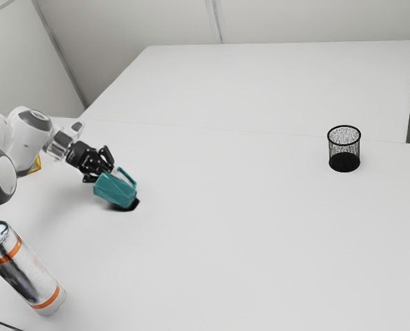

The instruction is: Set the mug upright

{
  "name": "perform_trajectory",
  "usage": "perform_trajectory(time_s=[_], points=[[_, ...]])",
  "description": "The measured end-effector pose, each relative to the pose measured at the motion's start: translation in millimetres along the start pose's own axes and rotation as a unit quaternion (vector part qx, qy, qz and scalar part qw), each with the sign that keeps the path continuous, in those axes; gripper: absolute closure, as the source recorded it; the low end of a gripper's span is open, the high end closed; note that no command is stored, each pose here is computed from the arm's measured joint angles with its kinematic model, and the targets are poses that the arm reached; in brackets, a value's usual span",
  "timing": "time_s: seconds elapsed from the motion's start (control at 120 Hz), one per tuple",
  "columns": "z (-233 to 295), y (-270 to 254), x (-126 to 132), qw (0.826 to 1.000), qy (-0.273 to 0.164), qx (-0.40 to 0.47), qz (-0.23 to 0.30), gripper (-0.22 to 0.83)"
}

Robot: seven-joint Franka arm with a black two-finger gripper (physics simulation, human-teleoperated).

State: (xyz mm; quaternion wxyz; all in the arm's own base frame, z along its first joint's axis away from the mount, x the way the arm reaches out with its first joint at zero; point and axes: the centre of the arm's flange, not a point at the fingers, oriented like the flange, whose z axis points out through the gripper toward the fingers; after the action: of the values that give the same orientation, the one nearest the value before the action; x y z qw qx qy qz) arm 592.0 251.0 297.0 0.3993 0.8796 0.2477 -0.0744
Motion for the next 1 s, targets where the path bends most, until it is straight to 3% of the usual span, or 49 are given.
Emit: perform_trajectory(time_s=[0.2, 0.317, 0.492, 0.633, 0.767, 1.0], points=[[-1, 26, -2, 0.999, -0.002, 0.018, 0.027, 0.77], [1, 78, -18, 0.992, -0.007, 0.086, 0.091, 0.78], [3, 139, -42, 0.956, 0.019, 0.231, 0.179, 0.78], [22, 166, -75, 0.927, 0.032, 0.304, 0.216, 0.79], [44, 173, -97, 0.909, 0.048, 0.348, 0.223, 0.79], [77, 170, -108, 0.906, 0.084, 0.363, 0.198, 0.78]])
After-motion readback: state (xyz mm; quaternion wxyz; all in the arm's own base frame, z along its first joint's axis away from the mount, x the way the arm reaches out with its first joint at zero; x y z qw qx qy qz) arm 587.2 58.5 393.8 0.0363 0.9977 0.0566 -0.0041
